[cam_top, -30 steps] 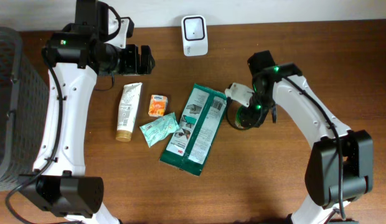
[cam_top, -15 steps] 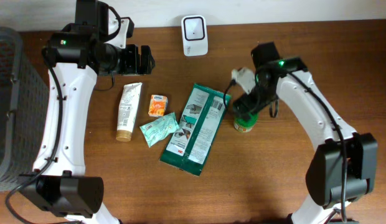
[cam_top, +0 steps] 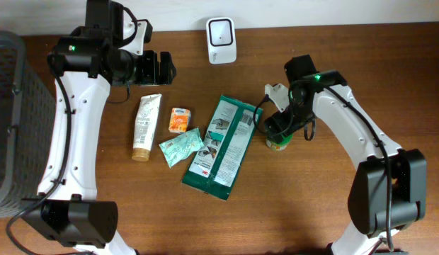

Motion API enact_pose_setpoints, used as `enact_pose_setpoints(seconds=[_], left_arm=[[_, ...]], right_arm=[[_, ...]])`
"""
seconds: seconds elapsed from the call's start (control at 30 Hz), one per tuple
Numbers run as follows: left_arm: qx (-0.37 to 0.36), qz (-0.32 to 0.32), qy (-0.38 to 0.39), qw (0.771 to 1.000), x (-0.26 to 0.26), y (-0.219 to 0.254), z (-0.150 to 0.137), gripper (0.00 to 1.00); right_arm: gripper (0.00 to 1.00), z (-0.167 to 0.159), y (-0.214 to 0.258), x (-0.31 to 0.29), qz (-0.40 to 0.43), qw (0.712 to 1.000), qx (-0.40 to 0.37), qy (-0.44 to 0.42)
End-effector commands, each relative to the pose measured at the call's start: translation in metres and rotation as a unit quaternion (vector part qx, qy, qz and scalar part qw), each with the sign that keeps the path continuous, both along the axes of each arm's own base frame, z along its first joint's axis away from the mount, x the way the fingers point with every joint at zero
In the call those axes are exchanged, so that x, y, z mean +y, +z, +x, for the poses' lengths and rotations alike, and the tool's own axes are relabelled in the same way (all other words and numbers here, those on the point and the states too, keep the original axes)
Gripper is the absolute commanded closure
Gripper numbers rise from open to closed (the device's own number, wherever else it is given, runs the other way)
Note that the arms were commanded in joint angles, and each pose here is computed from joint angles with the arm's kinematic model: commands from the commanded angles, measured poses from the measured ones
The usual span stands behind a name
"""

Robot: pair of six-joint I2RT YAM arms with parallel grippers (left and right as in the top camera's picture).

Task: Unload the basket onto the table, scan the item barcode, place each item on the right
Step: 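Close the right gripper around the jar and lift it, then carry the jar to the white scanner and hold it there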

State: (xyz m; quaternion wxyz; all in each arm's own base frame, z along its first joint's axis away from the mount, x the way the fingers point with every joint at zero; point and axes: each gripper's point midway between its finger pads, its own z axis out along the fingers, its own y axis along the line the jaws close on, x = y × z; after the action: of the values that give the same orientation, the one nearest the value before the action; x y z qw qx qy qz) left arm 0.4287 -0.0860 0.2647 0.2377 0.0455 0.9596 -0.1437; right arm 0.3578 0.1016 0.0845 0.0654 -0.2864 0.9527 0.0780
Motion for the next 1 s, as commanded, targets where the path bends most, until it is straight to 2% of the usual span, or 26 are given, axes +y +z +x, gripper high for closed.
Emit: enact_pose_setpoints(seconds=[0.0,0.13,0.23,0.47,0.6,0.77,0.8,0.87,0.97], left_arm=[[-0.017,-0.002,-0.01,1.0,-0.001,0.011,0.0,0.01],[-0.017,-0.002,-0.01,1.0,-0.001,0.011,0.0,0.01],[-0.017,-0.002,-0.01,1.0,-0.001,0.011,0.0,0.01],[-0.017,-0.002,-0.01,1.0,-0.001,0.011,0.0,0.01],[-0.018,-0.002,-0.01,1.0,-0.001,0.012,0.0,0.01],[-0.03,-0.001,0.0,1.0,0.007,0.015,0.006,0.01],[-0.034,0.012,0.021,0.999,0.024,0.016,0.01,0.01],[-0.04,0.031,0.059,0.997,0.054,0.017,0.015,0.01],[-0.041,0.034,0.097,0.994,0.088,0.017,0.017,0.01]], right_arm=[[0.07,-0.004,-0.016,0.001,0.006,1.0,0.008,0.006],[0.07,0.002,-0.019,0.003,0.012,1.0,-0.001,0.006],[0.14,0.003,-0.02,0.001,0.009,1.0,-0.002,0.005],[0.14,0.002,-0.032,0.0,0.003,1.0,0.014,0.005],[0.29,0.003,-0.032,0.001,0.004,1.0,0.012,0.003],[0.39,0.008,-0.024,0.002,0.008,0.999,0.013,-0.034],[0.45,0.012,-0.014,0.003,0.01,0.999,0.011,-0.048],[0.51,0.019,0.01,0.01,0.03,0.998,0.006,-0.052],[0.53,0.033,0.062,0.038,0.114,0.991,-0.004,-0.074]])
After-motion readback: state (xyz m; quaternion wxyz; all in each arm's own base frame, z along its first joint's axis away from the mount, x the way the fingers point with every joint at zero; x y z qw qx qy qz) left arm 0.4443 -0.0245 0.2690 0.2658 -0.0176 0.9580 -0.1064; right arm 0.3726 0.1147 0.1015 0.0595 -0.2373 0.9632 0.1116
